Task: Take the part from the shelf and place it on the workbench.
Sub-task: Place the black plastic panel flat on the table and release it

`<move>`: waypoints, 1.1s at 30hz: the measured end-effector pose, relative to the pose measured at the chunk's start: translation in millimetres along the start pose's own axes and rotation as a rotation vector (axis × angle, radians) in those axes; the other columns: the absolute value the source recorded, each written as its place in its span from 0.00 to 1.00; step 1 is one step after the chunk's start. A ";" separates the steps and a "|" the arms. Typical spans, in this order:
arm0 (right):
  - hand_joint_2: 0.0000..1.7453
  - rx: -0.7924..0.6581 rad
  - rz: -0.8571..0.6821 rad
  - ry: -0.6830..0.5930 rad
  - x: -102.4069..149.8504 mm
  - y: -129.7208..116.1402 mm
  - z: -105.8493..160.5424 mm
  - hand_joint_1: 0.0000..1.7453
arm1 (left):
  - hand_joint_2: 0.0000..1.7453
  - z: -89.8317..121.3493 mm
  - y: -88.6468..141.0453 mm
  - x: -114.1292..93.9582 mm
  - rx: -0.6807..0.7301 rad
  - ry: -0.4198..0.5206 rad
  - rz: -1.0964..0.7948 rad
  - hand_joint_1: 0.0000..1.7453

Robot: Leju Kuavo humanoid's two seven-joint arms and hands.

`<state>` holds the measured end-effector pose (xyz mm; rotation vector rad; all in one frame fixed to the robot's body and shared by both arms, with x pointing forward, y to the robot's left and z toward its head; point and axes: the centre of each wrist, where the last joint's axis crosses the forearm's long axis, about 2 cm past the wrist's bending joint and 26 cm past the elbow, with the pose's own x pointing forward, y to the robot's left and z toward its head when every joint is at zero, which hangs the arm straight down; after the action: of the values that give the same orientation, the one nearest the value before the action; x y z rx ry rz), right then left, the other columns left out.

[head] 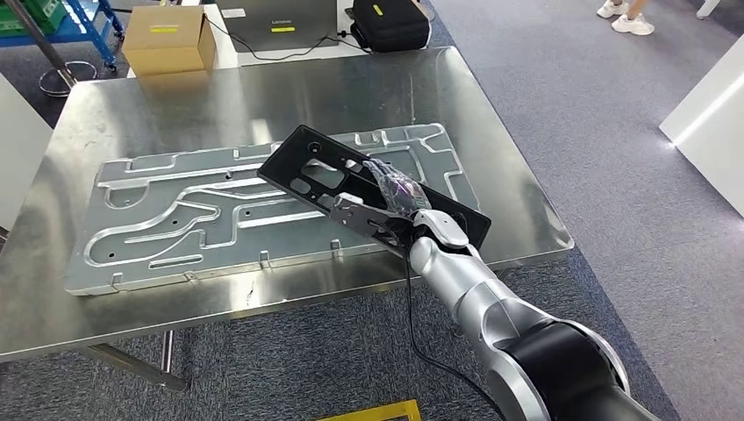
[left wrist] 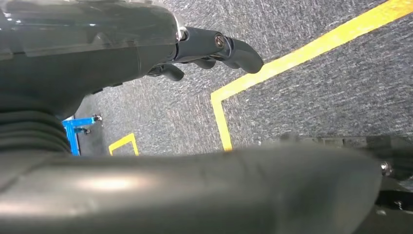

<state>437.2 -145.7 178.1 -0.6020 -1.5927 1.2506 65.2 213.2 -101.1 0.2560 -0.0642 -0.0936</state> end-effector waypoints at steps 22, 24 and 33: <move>0.00 -0.273 -0.066 -0.116 -2.8 -52.8 -15.3 0.00 | 0.00 2.9 -7.2 0.2 -0.029 0.021 -0.010 0.00; 0.00 -0.334 -0.048 -0.159 2.9 -73.8 -22.0 0.00 | 0.00 4.1 -9.8 0.4 -0.035 0.017 -0.012 0.00; 0.00 -0.655 -0.306 -0.325 -19.1 -222.3 -21.9 0.00 | 0.00 7.9 -18.9 -0.1 -0.080 -0.064 -0.005 0.00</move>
<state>504.8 -229.0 375.0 -0.5352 -2.2942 0.6022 63.0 193.1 -98.4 0.1732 -0.1236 -0.1090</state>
